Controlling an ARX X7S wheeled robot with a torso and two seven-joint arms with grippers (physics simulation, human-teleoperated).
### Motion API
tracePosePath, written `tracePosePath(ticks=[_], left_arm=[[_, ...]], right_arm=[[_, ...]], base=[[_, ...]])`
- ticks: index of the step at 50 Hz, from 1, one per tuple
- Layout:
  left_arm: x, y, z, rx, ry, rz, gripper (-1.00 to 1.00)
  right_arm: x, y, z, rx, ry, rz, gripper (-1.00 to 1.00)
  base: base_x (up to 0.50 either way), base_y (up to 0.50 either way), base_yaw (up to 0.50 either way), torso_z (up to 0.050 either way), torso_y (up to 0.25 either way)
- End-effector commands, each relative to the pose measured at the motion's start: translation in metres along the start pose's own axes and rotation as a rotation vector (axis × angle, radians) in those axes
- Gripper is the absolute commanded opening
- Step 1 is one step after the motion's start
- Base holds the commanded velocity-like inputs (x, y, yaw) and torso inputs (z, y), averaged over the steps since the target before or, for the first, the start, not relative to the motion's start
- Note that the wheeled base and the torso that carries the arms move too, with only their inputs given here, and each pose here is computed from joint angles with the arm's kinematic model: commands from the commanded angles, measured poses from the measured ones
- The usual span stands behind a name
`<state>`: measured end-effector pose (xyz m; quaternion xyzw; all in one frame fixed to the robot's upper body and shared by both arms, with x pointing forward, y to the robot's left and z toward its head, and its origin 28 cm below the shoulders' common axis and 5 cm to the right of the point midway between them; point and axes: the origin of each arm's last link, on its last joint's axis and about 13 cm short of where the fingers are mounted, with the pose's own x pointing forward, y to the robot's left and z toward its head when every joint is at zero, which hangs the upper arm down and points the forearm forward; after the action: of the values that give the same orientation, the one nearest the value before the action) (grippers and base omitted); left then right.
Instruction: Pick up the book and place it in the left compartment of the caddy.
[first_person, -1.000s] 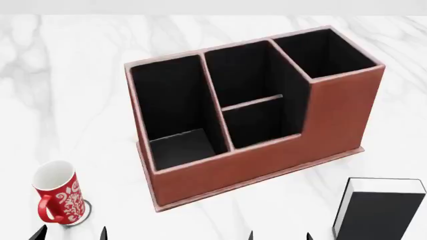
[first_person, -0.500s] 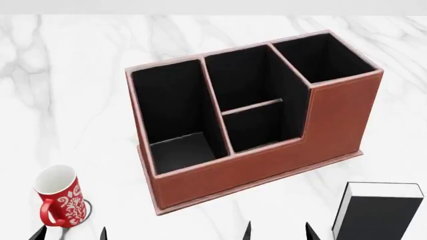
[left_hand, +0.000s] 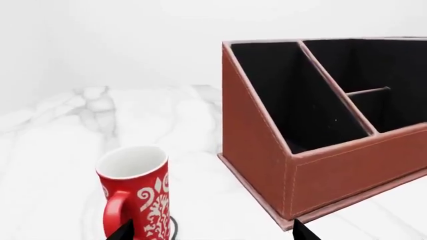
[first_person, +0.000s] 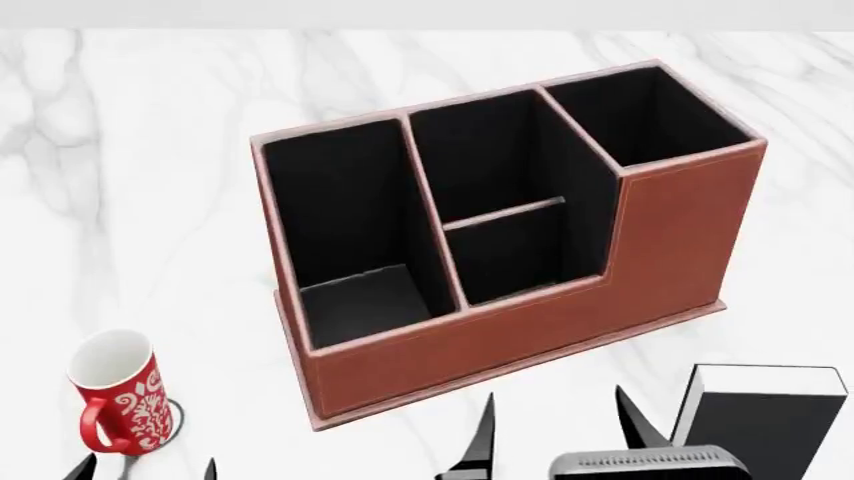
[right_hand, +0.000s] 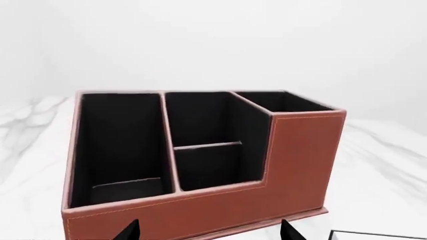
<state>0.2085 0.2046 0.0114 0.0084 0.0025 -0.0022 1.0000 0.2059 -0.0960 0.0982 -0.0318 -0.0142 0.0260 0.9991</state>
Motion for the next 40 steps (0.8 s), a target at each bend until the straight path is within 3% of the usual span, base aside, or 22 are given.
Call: tracePosePath(ticks=[1,9,23,40], left_arm=[[0.0002,-0.0006,0.0,-0.001,0.001,-0.006,1.0],[0.0005,-0.0008,-0.0003,-0.001,0.003,-0.007,1.0],[0.0002,-0.0012,-0.0006,0.0,0.004,-0.009,1.0],[0.0002,-0.0012,-0.001,0.003,0.002,-0.011,1.0]], right_arm=[[-0.0011,0.0,0.0046,-0.019,0.007,0.014,1.0],[-0.0005,0.0012,0.0038,-0.026,0.012,0.013,1.0],[0.0007,0.0049,0.0014,-0.033,0.019,0.039,1.0],[0.0006,0.0083,-0.0006,-0.051,0.024,0.054,1.0]], base=[[0.0,-0.22,0.0,0.0,0.0],[0.0,-0.42,0.0,0.0,0.0],[0.0,-0.01,0.0,0.0,0.0],[0.5,0.0,0.0,0.0,0.0]])
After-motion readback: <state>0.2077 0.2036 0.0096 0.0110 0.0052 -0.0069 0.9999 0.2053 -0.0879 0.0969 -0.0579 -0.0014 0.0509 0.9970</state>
